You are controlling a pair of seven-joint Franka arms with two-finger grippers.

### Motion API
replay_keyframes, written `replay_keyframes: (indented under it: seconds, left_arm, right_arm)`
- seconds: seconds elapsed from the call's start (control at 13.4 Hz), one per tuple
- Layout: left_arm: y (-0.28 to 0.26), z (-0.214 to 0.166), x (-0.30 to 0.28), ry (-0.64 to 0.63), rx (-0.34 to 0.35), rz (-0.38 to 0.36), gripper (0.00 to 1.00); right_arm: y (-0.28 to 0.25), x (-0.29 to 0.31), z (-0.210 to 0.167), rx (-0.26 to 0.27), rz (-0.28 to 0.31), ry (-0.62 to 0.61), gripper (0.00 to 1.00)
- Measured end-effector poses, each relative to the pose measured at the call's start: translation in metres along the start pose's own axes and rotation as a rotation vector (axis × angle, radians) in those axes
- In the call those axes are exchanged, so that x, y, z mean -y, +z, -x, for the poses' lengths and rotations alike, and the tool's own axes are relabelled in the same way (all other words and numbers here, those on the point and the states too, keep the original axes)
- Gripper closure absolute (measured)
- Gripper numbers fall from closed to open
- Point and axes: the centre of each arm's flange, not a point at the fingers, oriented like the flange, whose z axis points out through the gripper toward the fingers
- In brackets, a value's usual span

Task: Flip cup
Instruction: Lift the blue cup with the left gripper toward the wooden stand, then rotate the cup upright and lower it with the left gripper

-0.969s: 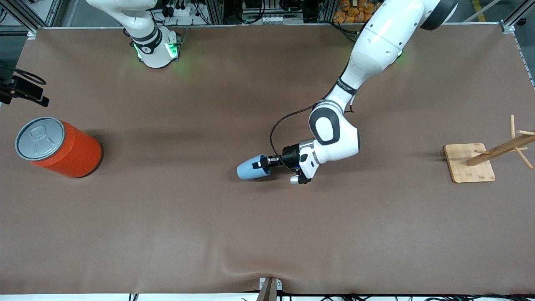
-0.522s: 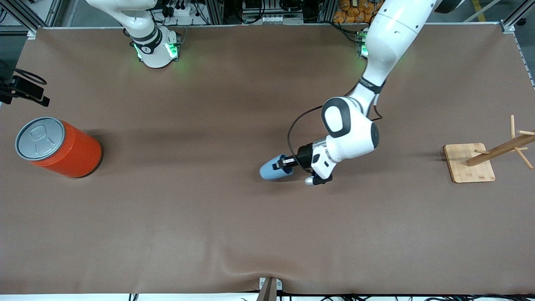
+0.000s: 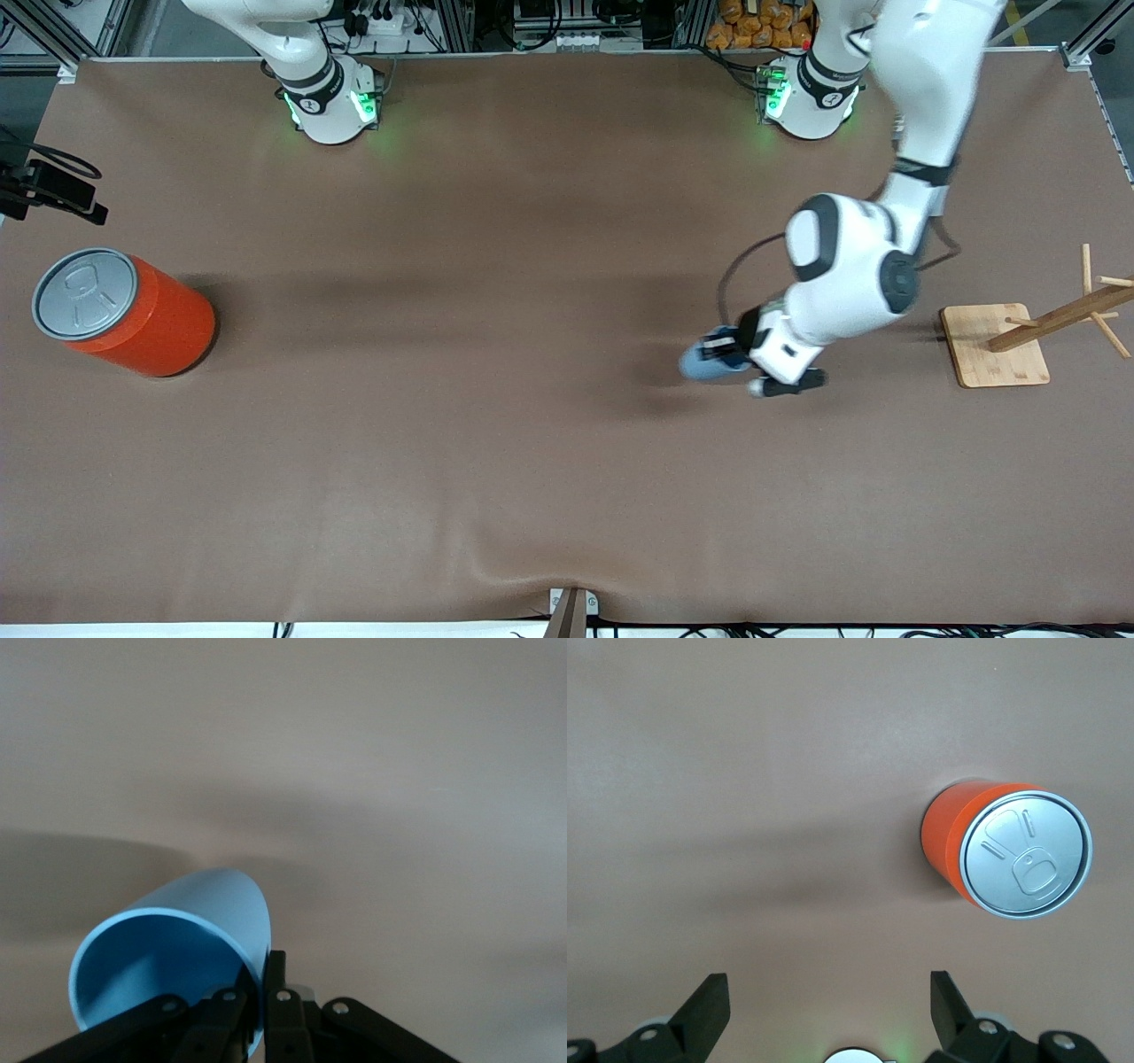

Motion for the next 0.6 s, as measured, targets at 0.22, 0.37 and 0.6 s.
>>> replay_keyframes:
  seconds: [0.22,0.37,0.6]
  left_arm:
    - [-0.043,-0.006,0.052,-0.031,-0.001,-0.217,0.95]
    - [-0.044,-0.004,0.069,-0.054,-0.002,-0.284,0.95]
    - [-0.028,-0.004,0.099,-0.087,-0.001,-0.299,0.95]
  right_arm:
    - [0.000,0.001,0.000,0.001,0.000,-0.002,0.00]
    - [0.000,0.001,0.000,0.002,0.000,-0.002,0.00]
    - [0.004,0.003,-0.002,0.010,0.001,-0.005,0.00]
